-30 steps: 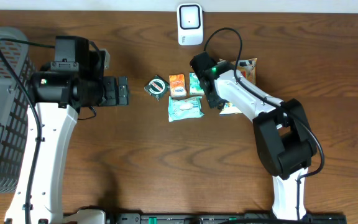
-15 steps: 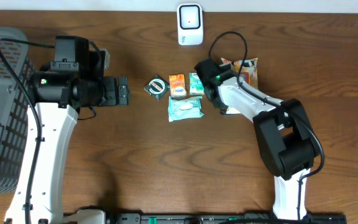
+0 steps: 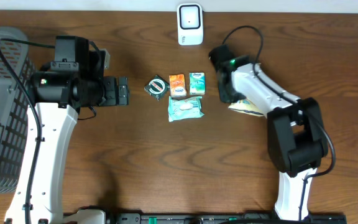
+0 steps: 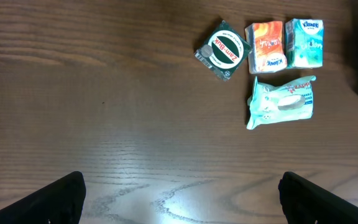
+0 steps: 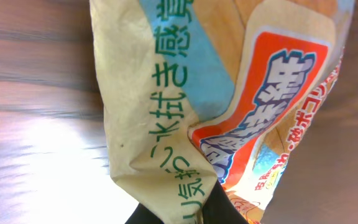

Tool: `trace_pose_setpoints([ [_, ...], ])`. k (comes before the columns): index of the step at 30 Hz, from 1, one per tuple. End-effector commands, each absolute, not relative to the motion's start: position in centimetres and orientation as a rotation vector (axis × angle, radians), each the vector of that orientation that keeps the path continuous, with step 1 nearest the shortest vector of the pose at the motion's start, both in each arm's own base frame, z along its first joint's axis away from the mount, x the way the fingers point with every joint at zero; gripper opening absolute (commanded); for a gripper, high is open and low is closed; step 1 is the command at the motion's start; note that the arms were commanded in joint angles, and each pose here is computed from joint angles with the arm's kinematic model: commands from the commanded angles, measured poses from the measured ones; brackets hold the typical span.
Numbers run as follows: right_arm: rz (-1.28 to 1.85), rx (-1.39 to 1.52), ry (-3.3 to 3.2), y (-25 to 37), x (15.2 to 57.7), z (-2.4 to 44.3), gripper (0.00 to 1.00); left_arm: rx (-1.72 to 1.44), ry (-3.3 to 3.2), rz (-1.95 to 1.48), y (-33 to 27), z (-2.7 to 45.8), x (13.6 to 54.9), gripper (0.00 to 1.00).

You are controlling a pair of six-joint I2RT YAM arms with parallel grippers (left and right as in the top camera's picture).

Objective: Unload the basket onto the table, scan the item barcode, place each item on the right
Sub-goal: 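Carry the yellow package rightward then up toward the scanner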

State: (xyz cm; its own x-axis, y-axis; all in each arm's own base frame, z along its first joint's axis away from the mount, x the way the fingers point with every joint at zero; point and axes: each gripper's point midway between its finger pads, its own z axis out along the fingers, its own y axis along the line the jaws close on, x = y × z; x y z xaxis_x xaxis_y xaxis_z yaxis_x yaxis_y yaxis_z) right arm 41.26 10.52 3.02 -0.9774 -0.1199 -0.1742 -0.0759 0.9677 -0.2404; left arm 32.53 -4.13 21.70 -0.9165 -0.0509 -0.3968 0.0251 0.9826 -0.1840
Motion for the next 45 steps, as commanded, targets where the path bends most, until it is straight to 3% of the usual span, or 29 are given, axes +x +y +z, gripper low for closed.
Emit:
trace_pose_setpoints([
  [1,0.170,-0.274,2.916,14.9,41.8,7.0,0.01,-0.019,2.731,-0.247,-4.1,21.4,32.4,0.98],
  [8,1.077,-0.377,2.705,17.4,41.2,12.8,0.01,-0.019,2.731,-0.247,-4.1,21.4,32.4,0.98],
  [12,1.364,-0.348,2.550,15.9,41.0,14.4,0.01,-0.019,2.731,-0.247,-4.1,21.4,32.4,0.97],
  [21,1.633,-0.139,2.412,12.7,39.1,11.0,0.01,-0.019,2.731,-0.247,-4.1,21.4,32.4,0.98],
  [27,1.371,0.150,2.612,8.4,39.7,6.7,0.06,-0.019,2.731,-0.247,-4.1,21.4,32.4,0.98],
  [34,0.857,0.352,2.846,1.4,40.6,5.6,0.38,-0.019,2.731,-0.247,-4.1,21.4,32.4,0.98],
  [38,0.754,0.300,2.876,0.4,41.1,7.5,0.53,-0.019,2.731,-0.247,-4.1,21.4,32.4,0.98],
  [41,0.750,0.279,2.867,0.4,41.4,8.2,0.75,-0.019,2.731,-0.247,-4.1,21.4,32.4,0.98],
  [45,0.684,0.278,2.872,-0.3,41.6,7.5,0.87,-0.019,2.731,-0.247,-4.1,21.4,32.4,0.98],
])
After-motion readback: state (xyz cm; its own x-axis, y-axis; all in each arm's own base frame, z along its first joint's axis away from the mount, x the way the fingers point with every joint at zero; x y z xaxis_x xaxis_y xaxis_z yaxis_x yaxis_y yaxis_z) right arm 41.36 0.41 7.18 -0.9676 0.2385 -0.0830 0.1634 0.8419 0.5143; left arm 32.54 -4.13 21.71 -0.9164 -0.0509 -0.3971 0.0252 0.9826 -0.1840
